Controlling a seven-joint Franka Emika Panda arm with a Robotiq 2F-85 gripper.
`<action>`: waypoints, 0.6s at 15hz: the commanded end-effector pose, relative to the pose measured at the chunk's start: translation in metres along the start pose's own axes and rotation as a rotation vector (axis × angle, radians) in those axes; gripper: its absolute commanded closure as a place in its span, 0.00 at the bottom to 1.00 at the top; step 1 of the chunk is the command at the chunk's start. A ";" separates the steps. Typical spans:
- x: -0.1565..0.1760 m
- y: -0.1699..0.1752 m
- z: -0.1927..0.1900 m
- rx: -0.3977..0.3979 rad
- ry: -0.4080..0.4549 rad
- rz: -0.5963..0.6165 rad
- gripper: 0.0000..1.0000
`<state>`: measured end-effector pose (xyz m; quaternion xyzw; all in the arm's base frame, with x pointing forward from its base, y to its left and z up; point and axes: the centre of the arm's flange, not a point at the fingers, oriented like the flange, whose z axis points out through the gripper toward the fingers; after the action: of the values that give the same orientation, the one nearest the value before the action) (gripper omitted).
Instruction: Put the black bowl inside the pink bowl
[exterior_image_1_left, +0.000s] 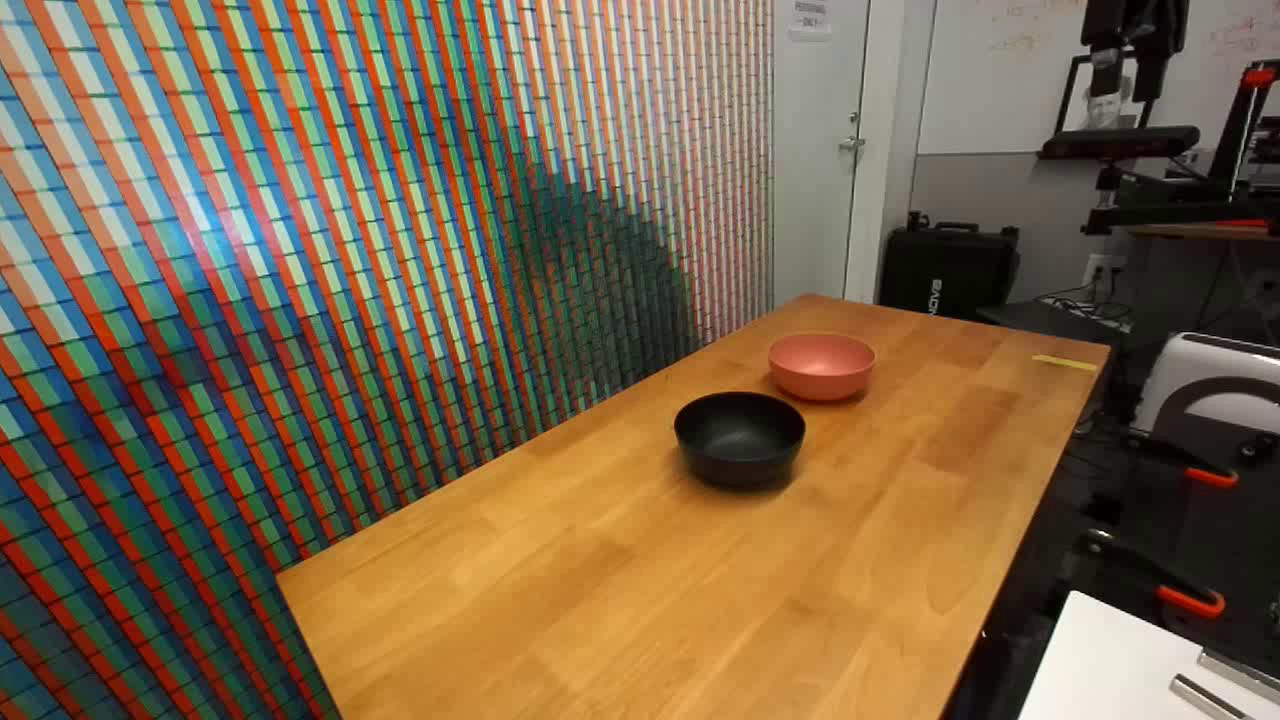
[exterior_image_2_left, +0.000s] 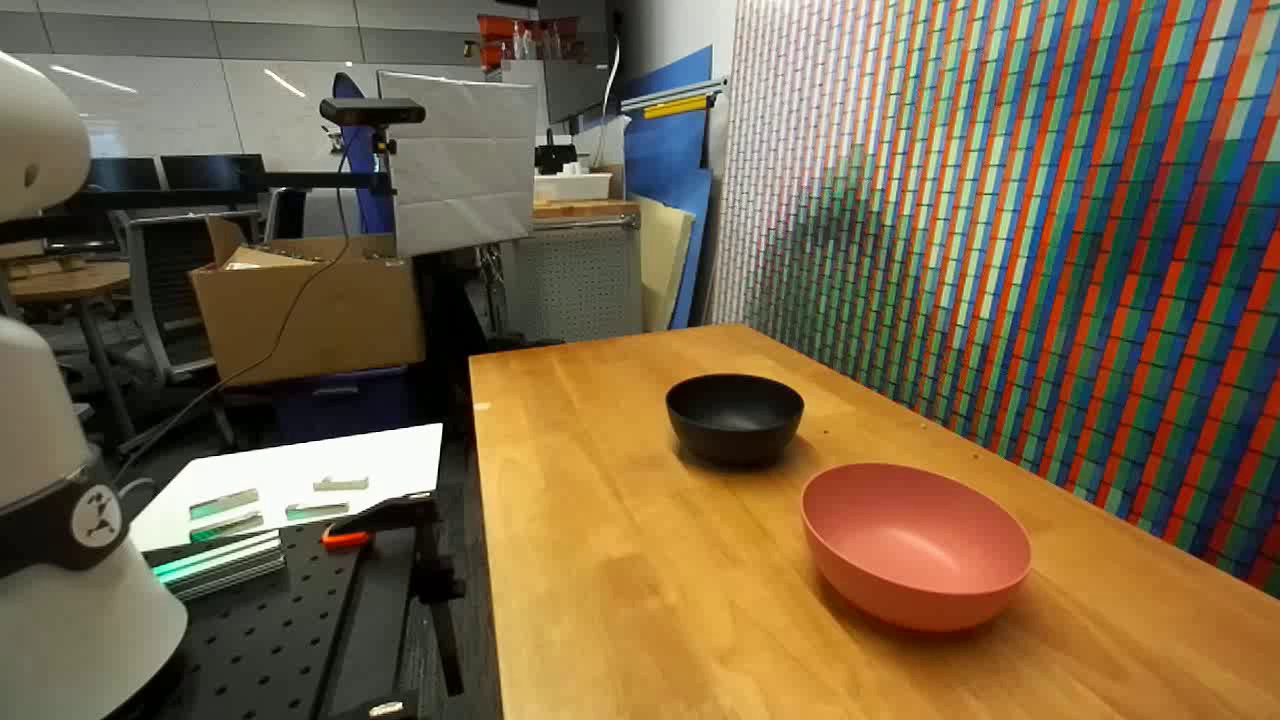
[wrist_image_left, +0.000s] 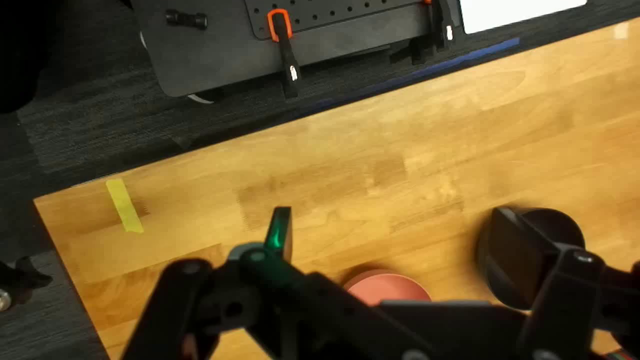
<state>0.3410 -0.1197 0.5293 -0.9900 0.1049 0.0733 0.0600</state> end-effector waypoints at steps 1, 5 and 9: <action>0.000 0.000 -0.001 0.000 0.002 0.000 0.00; -0.005 -0.003 -0.005 0.010 0.030 -0.004 0.00; 0.015 -0.033 -0.027 0.036 0.149 -0.041 0.00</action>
<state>0.3464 -0.1135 0.5351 -0.9919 0.1003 0.0500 0.0598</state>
